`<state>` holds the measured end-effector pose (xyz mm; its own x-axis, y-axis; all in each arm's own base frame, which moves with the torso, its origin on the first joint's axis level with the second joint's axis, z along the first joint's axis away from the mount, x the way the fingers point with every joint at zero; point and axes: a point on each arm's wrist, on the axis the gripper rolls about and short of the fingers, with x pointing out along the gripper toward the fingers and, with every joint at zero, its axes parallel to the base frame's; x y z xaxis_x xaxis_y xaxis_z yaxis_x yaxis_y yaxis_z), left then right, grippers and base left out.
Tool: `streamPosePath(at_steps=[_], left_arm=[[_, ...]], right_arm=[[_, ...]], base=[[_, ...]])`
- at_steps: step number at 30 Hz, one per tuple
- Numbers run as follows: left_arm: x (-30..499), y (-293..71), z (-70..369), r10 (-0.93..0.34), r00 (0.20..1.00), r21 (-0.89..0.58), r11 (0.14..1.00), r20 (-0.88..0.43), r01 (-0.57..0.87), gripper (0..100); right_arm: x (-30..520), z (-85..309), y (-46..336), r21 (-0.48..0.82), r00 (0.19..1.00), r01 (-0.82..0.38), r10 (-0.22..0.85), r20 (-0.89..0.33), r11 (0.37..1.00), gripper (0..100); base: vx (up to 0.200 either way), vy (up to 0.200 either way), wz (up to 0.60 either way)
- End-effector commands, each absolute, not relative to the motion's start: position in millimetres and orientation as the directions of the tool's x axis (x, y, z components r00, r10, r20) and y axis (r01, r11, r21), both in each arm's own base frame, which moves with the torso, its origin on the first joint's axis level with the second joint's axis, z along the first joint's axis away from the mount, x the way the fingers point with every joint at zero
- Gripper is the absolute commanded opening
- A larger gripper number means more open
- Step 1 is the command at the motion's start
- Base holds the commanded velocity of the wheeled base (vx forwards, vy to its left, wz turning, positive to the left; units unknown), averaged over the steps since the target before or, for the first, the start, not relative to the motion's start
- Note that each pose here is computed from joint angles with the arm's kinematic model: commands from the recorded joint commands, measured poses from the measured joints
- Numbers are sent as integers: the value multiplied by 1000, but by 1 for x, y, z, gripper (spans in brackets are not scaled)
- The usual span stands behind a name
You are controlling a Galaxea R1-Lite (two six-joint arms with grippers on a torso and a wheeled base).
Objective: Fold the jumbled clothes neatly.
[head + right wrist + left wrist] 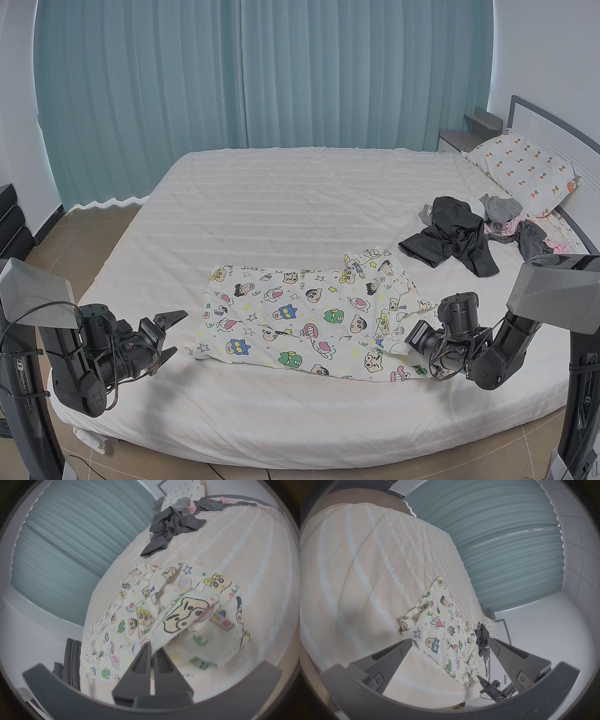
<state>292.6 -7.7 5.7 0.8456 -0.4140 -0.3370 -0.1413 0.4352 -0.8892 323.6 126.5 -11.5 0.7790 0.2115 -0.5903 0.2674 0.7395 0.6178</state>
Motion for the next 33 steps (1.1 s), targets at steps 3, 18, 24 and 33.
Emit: streamPosePath(at_steps=[3,18,24,33], left_arm=[[291,-9,2,-415,840,-878,459,-350,-139,100],[290,-10,0,-416,836,-871,470,-358,-139,100],[290,-10,0,-416,835,-871,470,-360,-141,100],[290,-10,-2,-415,835,-869,474,-363,-142,100]], right_arm=[[309,2,142,595,796,241,194,-573,767,0],[287,-2,159,525,785,222,169,-596,822,0],[280,-6,161,484,744,242,160,-649,841,100],[272,1,159,463,736,226,161,-658,857,100]], base=[[0,0,0],[0,0,0],[0,0,0],[0,0,0]])
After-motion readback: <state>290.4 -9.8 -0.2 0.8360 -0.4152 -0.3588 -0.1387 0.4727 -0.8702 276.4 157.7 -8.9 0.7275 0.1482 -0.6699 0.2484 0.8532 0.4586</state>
